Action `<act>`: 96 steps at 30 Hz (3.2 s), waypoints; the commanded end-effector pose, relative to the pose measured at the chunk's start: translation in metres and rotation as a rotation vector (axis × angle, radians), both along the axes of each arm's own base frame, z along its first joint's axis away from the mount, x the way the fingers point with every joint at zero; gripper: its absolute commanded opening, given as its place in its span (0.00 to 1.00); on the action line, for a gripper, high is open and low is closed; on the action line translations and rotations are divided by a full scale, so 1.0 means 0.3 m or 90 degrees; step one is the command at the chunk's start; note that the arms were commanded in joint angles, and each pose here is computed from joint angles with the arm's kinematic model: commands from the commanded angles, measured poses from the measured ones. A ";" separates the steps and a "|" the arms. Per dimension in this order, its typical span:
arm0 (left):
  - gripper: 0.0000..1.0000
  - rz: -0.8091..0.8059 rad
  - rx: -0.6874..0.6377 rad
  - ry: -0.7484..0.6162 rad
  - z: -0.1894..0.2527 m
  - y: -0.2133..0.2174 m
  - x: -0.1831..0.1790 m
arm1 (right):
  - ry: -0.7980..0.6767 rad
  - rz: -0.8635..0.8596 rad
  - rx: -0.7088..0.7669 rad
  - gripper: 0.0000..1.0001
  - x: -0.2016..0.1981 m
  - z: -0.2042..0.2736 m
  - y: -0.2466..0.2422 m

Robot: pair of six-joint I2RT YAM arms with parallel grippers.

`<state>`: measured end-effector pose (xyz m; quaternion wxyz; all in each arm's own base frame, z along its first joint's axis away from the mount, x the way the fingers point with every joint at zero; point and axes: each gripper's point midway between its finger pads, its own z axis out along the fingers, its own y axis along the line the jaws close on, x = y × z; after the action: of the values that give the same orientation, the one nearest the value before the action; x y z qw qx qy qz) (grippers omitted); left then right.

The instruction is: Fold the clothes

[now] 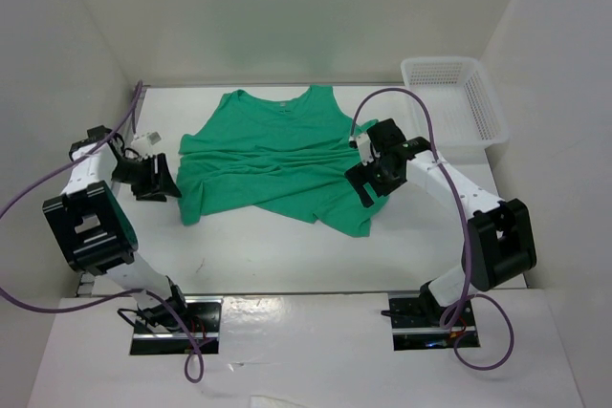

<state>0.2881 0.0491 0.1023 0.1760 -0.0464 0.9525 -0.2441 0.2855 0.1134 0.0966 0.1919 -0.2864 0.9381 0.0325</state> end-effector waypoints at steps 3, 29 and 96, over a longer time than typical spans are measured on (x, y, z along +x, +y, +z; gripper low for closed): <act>0.60 0.029 0.033 0.083 -0.116 0.059 -0.012 | -0.038 0.016 0.017 0.98 0.028 0.030 0.027; 0.59 -0.017 0.201 0.178 -0.234 -0.008 0.013 | -0.100 0.035 0.061 0.98 0.007 0.110 0.065; 0.45 0.070 0.135 0.086 -0.184 0.058 0.177 | -0.078 0.022 0.003 0.98 0.013 0.021 0.065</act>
<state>0.3363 0.0635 0.0485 0.1143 -0.0848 0.9827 -0.1186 0.2855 0.1288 0.0955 0.2236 -0.3089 0.9242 0.0191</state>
